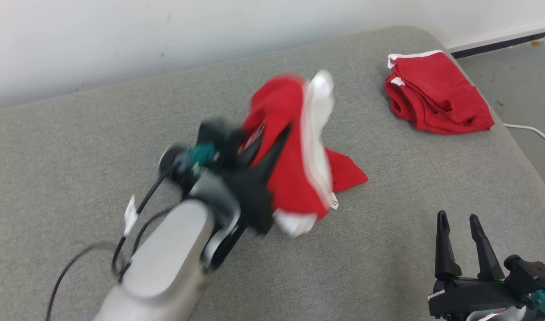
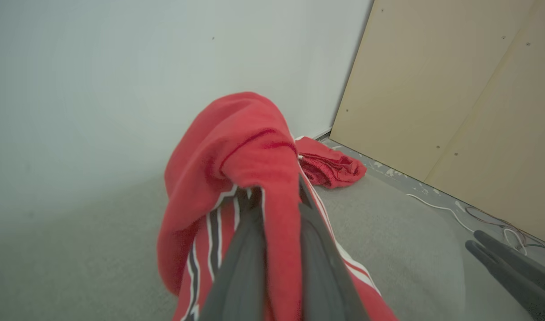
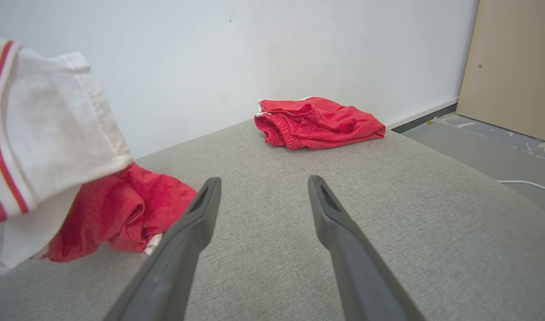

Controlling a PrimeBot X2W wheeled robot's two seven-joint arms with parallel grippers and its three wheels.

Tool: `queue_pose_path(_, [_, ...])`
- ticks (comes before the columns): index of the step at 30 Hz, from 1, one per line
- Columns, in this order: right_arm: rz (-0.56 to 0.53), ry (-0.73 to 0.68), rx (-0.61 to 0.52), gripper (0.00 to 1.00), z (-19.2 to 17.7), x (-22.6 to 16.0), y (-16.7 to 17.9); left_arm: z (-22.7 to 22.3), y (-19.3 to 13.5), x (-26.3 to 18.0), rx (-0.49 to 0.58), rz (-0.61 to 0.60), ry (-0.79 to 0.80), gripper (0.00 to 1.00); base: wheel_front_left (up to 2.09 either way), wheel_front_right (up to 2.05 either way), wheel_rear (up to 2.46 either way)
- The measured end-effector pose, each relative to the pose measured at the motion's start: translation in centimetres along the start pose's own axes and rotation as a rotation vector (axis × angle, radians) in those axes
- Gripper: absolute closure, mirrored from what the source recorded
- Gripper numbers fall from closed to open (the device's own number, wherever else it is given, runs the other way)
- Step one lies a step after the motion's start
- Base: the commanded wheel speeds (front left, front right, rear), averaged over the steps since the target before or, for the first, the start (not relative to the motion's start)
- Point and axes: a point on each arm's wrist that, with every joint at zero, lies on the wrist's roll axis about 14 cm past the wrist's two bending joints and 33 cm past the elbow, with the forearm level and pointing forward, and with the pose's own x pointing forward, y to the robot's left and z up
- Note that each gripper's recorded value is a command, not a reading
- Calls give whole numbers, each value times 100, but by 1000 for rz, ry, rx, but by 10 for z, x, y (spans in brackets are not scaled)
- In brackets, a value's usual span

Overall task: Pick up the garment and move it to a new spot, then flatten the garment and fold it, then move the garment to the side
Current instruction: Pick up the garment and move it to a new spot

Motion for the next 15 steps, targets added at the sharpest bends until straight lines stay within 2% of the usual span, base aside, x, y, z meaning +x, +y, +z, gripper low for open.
queue_pose_path(5, [22, 13, 6, 0, -5, 6, 9, -90, 56, -58, -78, 206, 175, 100, 0, 0, 0])
queue_pose_path(6, [29, 19, 8, 0, -7, 7, 11, -100, 64, -70, -72, 237, 193, 99, 0, 0, 0])
queue_pose_path(7, [34, 24, 8, 0, -8, 7, 13, -110, 71, -82, -56, 260, 222, 93, 0, 0, 0])
queue_pose_path(8, [41, 26, 7, 0, -9, 7, 15, -120, 76, -93, -43, 281, 251, 76, 0, 0, 0])
queue_pose_path(9, [47, 29, 5, 0, -10, 8, 17, -126, 81, -102, -39, 300, 262, 53, 0, 0, 0])
queue_pose_path(10, [53, 34, 3, 0, -12, 8, 18, -128, 84, -109, -38, 318, 258, 0, 0, 0, 0])
queue_pose_path(15, [88, 47, 6, 0, -16, 6, 29, -104, 99, -123, -10, 389, 153, 0, 0, 0, 0])
